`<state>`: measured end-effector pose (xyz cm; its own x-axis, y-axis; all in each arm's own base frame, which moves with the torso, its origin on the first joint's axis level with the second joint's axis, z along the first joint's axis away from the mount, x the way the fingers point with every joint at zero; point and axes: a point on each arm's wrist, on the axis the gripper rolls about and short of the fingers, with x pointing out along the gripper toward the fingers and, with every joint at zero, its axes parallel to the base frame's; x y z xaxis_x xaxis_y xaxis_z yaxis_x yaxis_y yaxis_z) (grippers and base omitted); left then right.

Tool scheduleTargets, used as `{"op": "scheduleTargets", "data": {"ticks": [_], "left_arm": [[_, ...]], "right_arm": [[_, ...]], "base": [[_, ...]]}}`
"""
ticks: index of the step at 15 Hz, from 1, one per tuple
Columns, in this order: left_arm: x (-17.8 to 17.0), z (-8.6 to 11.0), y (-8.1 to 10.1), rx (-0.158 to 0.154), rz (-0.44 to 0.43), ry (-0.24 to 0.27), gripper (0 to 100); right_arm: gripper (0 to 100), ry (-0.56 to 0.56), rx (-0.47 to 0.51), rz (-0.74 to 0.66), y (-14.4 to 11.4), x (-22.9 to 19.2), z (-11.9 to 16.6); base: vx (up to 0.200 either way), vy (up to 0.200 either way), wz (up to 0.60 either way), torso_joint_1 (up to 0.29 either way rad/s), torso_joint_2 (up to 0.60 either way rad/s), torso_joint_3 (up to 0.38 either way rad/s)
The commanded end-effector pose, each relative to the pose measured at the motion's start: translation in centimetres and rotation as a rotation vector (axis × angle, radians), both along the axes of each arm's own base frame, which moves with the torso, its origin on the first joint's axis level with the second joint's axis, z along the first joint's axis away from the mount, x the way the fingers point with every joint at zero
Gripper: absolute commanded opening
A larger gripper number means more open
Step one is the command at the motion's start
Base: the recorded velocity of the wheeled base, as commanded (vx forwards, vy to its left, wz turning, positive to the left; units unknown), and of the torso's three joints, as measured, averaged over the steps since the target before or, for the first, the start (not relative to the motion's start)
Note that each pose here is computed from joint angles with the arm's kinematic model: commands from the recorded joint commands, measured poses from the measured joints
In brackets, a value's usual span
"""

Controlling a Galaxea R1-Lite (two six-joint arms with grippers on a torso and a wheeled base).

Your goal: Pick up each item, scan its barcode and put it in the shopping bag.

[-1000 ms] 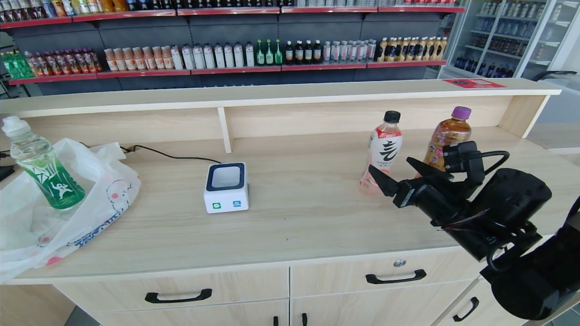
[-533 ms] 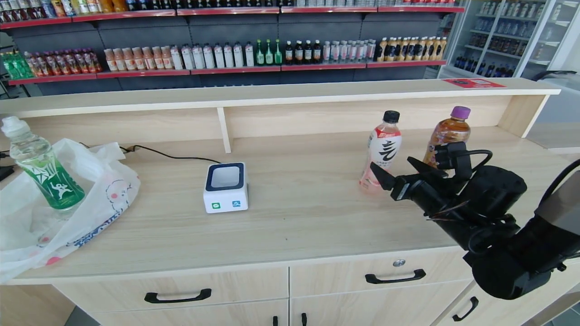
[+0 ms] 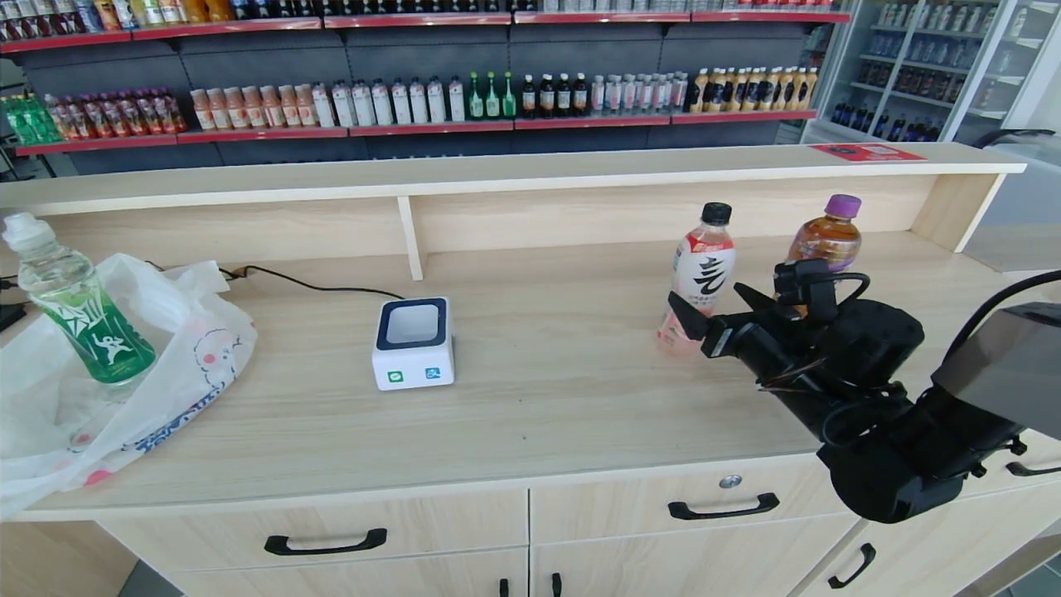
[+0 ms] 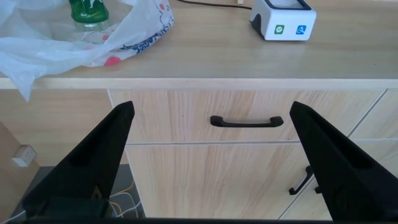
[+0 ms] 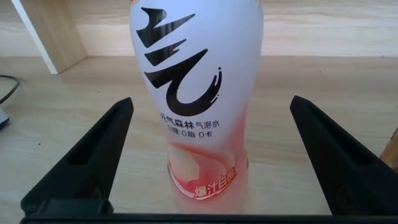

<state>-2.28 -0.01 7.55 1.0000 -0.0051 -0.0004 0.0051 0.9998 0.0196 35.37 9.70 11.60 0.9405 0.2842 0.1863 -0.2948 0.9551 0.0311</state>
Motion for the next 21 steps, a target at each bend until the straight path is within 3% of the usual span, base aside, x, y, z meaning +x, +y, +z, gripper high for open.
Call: {"op": "scheduleTargets", "data": {"ticks": [1, 21], "left_arm": [[0.0, 0.0, 0.0, 0.0, 0.001, 0.0, 100], [0.0, 0.0, 0.0, 0.019, 0.001, -0.004, 100]], "right_arm": [[100, 0.0, -0.002, 0.001, 0.2, 0.6, -0.4], [100, -0.083, -0.009, 0.011, 2.2, 5.1, -1.9]], "base": [[0.0, 0.0, 0.0, 0.0, 0.0, 0.0], [0.0, 0.0, 0.0, 0.0, 0.0, 0.0]]}}
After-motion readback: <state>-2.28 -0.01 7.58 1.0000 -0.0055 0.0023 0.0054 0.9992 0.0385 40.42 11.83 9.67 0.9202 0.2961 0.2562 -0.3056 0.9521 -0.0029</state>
